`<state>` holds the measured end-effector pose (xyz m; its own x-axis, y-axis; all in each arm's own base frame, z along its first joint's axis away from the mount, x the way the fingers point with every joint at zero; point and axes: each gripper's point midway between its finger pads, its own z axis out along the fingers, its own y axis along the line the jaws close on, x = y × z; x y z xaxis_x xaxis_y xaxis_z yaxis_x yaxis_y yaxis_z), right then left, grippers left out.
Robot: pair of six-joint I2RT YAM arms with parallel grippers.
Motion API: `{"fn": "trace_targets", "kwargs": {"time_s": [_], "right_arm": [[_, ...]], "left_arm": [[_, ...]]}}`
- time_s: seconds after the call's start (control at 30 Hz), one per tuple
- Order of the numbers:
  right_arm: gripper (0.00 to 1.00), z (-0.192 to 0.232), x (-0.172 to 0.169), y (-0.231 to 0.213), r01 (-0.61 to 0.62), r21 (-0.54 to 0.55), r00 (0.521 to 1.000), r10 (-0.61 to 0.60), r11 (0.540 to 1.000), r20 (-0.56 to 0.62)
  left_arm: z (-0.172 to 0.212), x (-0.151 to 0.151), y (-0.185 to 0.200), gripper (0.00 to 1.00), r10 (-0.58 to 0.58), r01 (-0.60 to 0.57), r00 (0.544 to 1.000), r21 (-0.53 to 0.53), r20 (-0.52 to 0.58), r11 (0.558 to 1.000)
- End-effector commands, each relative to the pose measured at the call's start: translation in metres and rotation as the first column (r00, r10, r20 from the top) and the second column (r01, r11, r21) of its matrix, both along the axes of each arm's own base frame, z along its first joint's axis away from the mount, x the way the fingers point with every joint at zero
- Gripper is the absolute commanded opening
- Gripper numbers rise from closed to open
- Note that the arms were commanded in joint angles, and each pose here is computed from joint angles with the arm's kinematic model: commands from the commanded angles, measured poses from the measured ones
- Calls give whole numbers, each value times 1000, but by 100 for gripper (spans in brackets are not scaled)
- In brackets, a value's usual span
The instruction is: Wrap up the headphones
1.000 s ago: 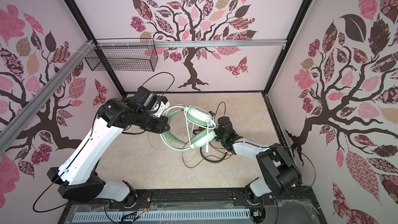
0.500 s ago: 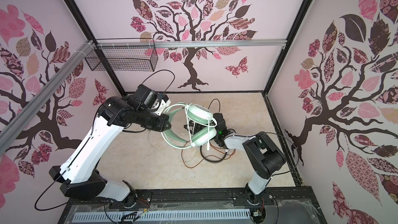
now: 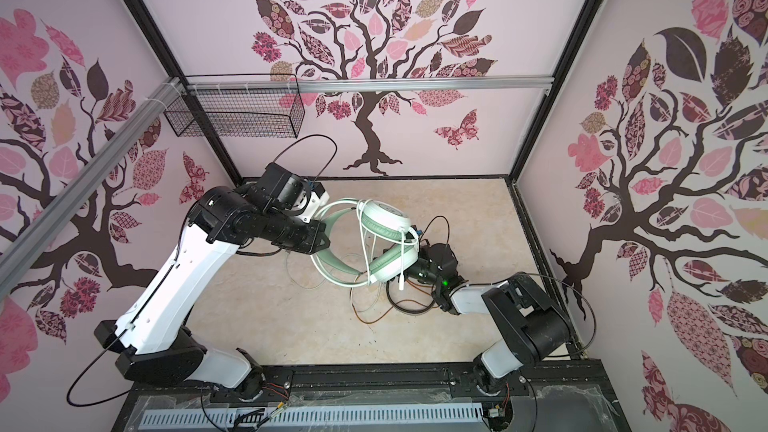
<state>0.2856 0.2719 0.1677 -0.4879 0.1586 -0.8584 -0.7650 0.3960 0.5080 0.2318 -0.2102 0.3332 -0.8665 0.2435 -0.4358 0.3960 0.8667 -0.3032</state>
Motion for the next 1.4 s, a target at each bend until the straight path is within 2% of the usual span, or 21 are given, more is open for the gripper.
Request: {"fn": "trace_targets", "kwargs": {"time_s": [0.0, 0.23, 0.47, 0.7, 1.0, 1.07, 1.17, 1.2, 1.37], "right_arm": [[65, 37, -14, 7, -96, 61, 987, 87, 994, 132], [60, 67, 4, 24, -117, 83, 979, 101, 990, 180], [56, 85, 3, 50, -177, 88, 963, 154, 980, 220], [43, 86, 2, 52, -191, 111, 961, 164, 975, 221], [42, 89, 3, 51, -178, 125, 965, 148, 976, 218], [35, 90, 5, 51, -173, 129, 966, 143, 976, 213], [7, 90, 14, 56, -164, 118, 972, 140, 979, 186], [0, 91, 17, 58, -165, 114, 973, 142, 980, 181], [0, 99, 32, 69, -162, 91, 976, 146, 983, 161]], "left_arm": [[23, 0, -7, 0, -15, 21, 997, -93, 70, 995], [23, -1, -6, 0, -16, 22, 997, -94, 72, 995], [22, -2, -5, 0, -16, 23, 997, -90, 69, 996], [23, -3, -4, 0, -18, 24, 997, -88, 72, 996], [23, -3, -5, 0, -20, 26, 997, -95, 72, 995], [23, -3, -5, 0, -18, 25, 997, -95, 70, 995], [22, -3, -6, 0, -18, 24, 998, -97, 66, 995], [23, -4, -6, 0, -21, 27, 997, -101, 68, 994], [16, -5, -10, 0, -33, 37, 999, -108, 41, 993]]}}
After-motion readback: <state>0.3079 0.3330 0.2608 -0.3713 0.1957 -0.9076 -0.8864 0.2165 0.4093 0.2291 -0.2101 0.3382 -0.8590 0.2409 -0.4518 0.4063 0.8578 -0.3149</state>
